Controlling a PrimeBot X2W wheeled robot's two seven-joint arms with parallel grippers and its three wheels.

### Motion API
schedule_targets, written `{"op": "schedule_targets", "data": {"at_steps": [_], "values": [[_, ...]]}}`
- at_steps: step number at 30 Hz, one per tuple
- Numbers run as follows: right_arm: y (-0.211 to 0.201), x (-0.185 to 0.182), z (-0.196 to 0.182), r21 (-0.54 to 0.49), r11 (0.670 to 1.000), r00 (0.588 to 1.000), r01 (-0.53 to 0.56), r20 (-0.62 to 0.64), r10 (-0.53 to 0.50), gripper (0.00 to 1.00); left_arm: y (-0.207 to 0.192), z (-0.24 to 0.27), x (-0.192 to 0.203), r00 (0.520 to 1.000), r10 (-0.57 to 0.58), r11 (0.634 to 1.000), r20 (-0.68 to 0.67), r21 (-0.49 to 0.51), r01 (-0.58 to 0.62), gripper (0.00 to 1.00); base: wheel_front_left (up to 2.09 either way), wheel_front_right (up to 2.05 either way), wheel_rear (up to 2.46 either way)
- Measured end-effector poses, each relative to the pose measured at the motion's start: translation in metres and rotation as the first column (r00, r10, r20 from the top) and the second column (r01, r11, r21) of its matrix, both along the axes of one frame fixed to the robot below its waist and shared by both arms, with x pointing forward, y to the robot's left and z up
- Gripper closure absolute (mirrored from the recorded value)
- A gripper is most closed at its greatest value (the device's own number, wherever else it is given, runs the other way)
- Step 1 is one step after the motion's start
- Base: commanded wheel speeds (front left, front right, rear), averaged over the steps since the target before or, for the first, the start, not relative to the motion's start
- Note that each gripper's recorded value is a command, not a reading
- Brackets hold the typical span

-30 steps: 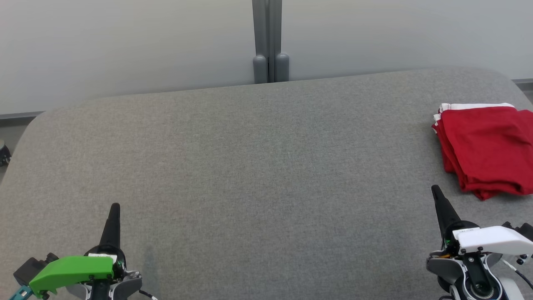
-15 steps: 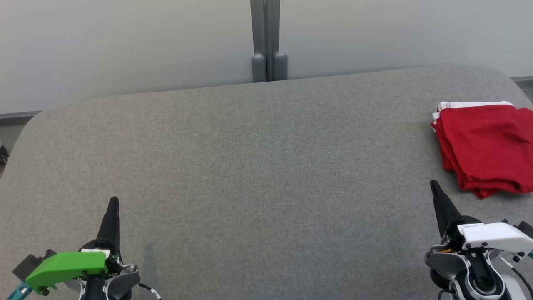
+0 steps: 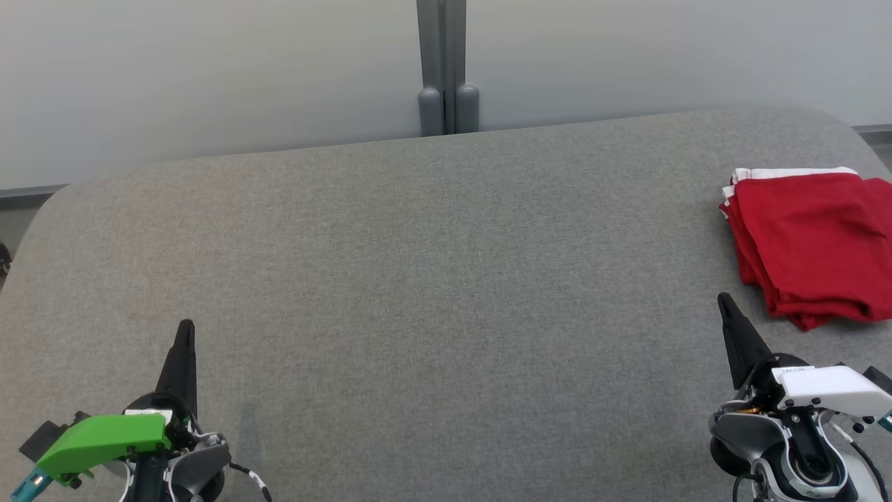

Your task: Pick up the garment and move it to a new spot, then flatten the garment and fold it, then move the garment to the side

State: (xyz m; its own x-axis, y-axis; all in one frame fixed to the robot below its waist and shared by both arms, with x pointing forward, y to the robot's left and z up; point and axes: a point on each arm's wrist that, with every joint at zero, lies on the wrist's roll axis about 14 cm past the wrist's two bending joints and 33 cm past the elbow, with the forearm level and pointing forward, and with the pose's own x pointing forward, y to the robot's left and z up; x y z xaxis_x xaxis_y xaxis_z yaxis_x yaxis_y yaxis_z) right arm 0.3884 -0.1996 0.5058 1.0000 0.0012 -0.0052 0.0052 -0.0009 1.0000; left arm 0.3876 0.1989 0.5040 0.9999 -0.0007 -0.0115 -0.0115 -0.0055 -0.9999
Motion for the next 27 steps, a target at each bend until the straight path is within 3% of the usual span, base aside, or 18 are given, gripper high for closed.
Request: {"op": "schedule_targets", "data": {"at_steps": [27], "values": [[0.0000,0.0000,-0.0002,0.000,1.000,1.000,0.000,-0.001,0.000,1.00,0.0002,-0.0001,0.0000,1.000,0.001,1.000,0.000,0.000,-0.001,1.00,0.00,0.00,0.00]]}}
